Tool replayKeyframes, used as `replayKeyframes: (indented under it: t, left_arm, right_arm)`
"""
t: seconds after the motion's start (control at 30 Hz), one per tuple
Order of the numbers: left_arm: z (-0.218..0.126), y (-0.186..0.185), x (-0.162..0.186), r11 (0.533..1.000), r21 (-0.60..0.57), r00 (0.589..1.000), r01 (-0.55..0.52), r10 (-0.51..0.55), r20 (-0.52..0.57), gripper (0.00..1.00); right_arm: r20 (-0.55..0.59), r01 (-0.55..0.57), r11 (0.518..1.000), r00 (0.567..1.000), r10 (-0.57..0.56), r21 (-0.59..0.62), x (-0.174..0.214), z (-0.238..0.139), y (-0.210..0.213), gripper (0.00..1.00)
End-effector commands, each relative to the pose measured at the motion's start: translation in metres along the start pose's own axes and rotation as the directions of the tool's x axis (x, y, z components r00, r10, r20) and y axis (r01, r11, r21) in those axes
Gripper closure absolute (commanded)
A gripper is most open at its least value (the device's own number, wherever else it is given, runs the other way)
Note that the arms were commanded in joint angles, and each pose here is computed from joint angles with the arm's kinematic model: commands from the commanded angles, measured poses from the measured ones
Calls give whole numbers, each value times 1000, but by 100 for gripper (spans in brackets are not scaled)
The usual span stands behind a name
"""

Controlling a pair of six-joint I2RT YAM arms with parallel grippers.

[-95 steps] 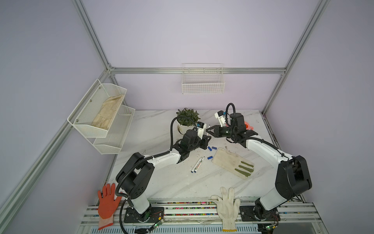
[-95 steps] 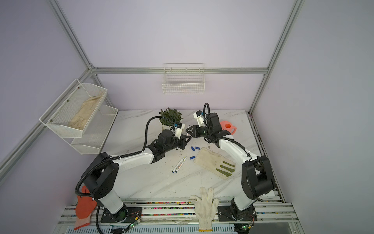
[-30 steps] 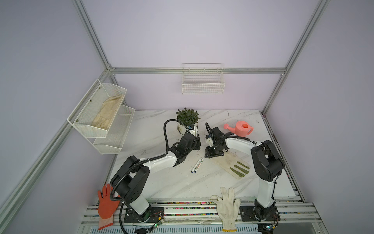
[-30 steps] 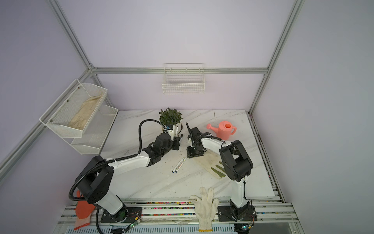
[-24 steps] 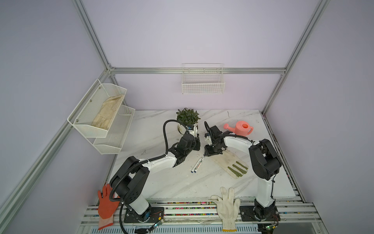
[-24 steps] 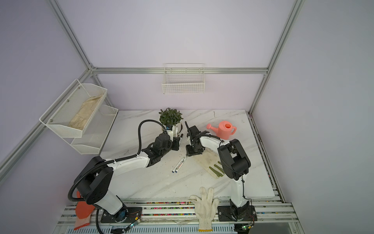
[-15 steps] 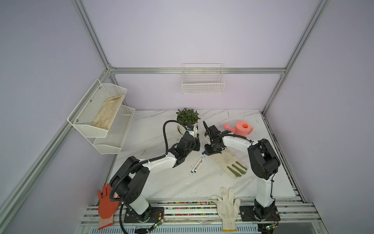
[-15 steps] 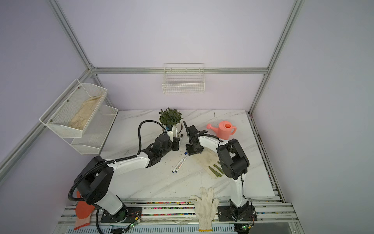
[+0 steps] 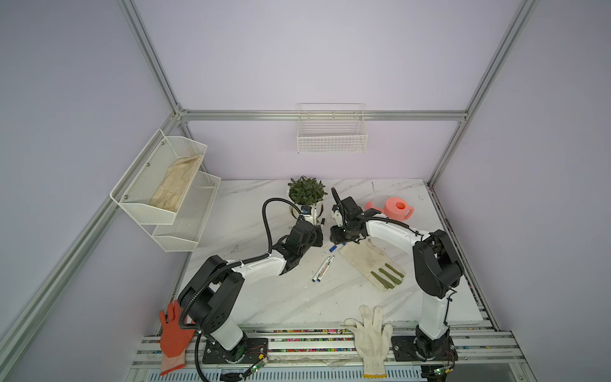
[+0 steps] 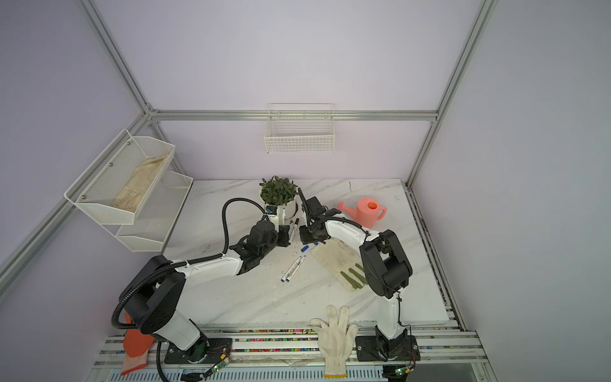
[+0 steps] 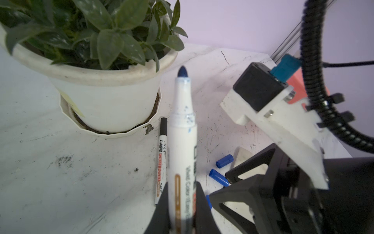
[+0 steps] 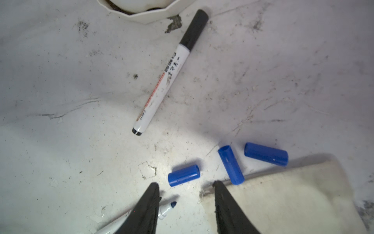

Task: Insert the pens into the pen caps
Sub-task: 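Lower the right gripper and grasp a blue cap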

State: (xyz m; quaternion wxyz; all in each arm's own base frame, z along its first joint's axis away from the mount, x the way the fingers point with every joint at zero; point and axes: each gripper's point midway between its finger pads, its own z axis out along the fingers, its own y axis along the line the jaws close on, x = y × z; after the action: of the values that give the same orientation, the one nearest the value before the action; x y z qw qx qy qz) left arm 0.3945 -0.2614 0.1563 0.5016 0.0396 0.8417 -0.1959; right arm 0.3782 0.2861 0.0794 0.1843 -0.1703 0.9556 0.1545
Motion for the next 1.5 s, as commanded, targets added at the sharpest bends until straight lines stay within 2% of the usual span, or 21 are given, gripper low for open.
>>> replayKeyframes:
  t: [0.0, 0.5, 0.87, 1.13, 1.3, 1.47]
  left_arm:
    - [-11, 3, -14, 1000, 2, 998, 30, -30, 63, 100]
    - [-12, 3, -12, 1000, 12, 998, 26, -27, 56, 100]
    - [-11, -2, -13, 999, 31, 999, 25, -26, 44, 100]
    - [-9, -8, -14, 998, 58, 999, 16, -18, 37, 100]
    - [-10, -10, -16, 998, 65, 999, 12, -15, 37, 100]
    - [-10, -12, -14, 997, 75, 1000, -7, 5, 28, 100]
  right_arm:
    - [-26, 42, 998, 999, -40, 52, 2, 11, 6, 54]
    - [-110, 141, 949, 987, -115, 281, 26, 30, -13, 55]
    - [-122, 105, 959, 990, -75, 262, 49, 27, -17, 55]
    - [-108, 113, 971, 990, -92, 211, 41, 32, -7, 58]
    - [-125, 73, 983, 991, -52, 169, 42, 37, -10, 63]
    - [-135, 44, 984, 991, -20, 174, 44, 41, -22, 74]
